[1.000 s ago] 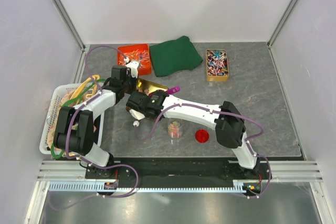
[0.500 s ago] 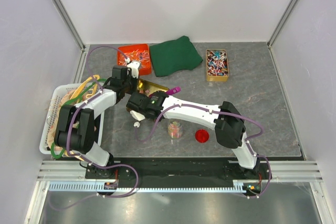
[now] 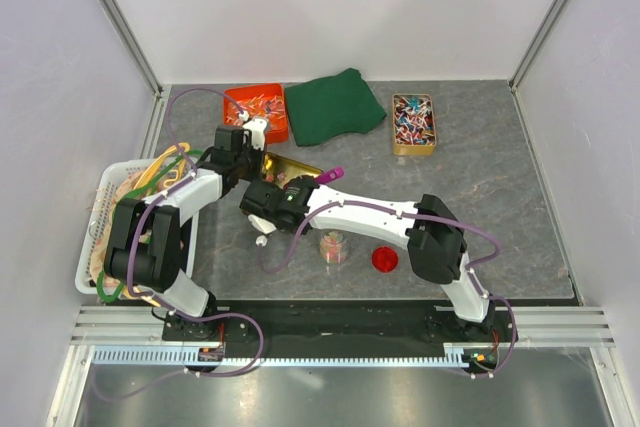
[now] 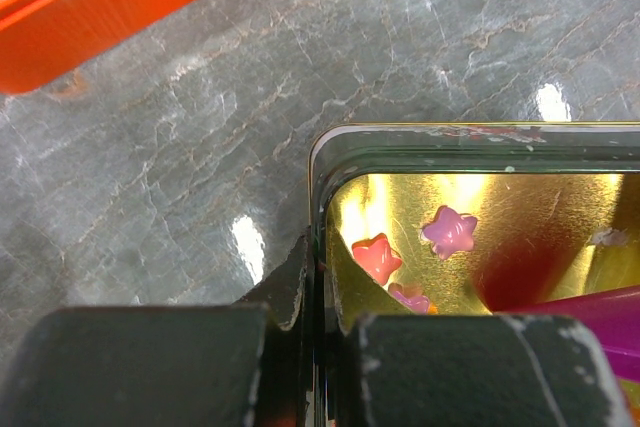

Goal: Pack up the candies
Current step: Scoop the fake candies from the storage box.

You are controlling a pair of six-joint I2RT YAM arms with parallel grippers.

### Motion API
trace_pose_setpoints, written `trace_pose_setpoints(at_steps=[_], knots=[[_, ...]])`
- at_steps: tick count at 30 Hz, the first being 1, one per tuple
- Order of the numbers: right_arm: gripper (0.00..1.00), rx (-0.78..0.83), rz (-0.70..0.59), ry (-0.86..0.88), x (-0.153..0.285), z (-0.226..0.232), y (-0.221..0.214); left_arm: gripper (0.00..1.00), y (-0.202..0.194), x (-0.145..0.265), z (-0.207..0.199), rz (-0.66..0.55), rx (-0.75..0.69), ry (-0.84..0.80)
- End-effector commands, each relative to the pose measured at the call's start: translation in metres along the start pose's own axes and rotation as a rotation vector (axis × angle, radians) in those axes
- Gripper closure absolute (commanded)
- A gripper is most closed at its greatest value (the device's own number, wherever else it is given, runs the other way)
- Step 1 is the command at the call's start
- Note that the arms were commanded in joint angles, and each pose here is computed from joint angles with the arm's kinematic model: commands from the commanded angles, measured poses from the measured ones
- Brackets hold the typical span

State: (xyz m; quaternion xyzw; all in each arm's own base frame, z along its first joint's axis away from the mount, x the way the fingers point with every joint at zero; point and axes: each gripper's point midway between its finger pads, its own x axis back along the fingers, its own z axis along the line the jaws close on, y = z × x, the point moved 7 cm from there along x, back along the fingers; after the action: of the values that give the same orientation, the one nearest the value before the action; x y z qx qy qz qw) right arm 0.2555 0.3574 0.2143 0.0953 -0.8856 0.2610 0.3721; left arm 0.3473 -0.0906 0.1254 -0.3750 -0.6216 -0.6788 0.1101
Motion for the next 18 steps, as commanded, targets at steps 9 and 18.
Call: trace_pose_setpoints(at_steps=[9,18], knots=[[1.00,0.078,0.052,0.042,-0.009,0.024,0.029,0.98,0.028,0.002,0.001,-0.059,0.053,-0.003],[1.00,-0.040,0.025,-0.010,-0.016,0.015,0.049,0.98,0.022,-0.003,0.003,-0.034,0.057,0.015]])
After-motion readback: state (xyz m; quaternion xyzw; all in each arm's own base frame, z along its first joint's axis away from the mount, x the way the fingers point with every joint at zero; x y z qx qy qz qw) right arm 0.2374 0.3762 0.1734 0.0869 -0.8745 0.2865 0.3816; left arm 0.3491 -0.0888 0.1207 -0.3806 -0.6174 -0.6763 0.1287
